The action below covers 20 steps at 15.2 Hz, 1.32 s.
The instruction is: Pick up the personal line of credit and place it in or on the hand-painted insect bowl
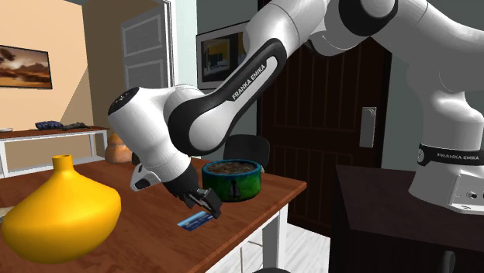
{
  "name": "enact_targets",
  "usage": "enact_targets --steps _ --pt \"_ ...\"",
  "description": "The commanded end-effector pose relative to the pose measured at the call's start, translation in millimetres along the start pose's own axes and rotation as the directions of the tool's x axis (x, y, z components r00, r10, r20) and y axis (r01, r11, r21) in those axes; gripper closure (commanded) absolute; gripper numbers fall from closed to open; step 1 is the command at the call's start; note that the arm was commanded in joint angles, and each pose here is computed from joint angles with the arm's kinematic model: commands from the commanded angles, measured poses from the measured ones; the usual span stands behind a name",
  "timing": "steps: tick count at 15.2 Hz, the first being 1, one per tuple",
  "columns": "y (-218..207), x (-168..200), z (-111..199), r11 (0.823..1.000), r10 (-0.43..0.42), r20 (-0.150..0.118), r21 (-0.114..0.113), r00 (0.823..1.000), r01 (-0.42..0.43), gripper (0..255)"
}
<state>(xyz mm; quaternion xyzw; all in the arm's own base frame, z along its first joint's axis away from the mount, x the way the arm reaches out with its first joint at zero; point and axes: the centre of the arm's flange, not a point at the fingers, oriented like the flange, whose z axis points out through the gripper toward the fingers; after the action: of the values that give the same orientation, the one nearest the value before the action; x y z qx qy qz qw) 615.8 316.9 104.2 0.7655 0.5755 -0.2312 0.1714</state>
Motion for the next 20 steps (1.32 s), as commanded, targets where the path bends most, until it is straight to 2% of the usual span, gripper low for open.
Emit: enact_targets --steps 1,2,3,12,20 --pt "-0.1 0.0 0.1 1.0 0.0 0.0 0.0 1.0 0.0 0" --pt "0.0 0.0 0.0 1.0 0.0 0.0 0.0 1.0 0.0 0" --pt "0.0 0.0 0.0 1.0 0.0 0.0 0.0 1.0 0.0 255" --pt "-0.1 0.0 0.1 1.0 0.0 0.0 0.0 1.0 0.0 255" --pt "-0.2 -23.3 -35.1 1.0 0.0 0.0 0.0 1.0 0.0 255"
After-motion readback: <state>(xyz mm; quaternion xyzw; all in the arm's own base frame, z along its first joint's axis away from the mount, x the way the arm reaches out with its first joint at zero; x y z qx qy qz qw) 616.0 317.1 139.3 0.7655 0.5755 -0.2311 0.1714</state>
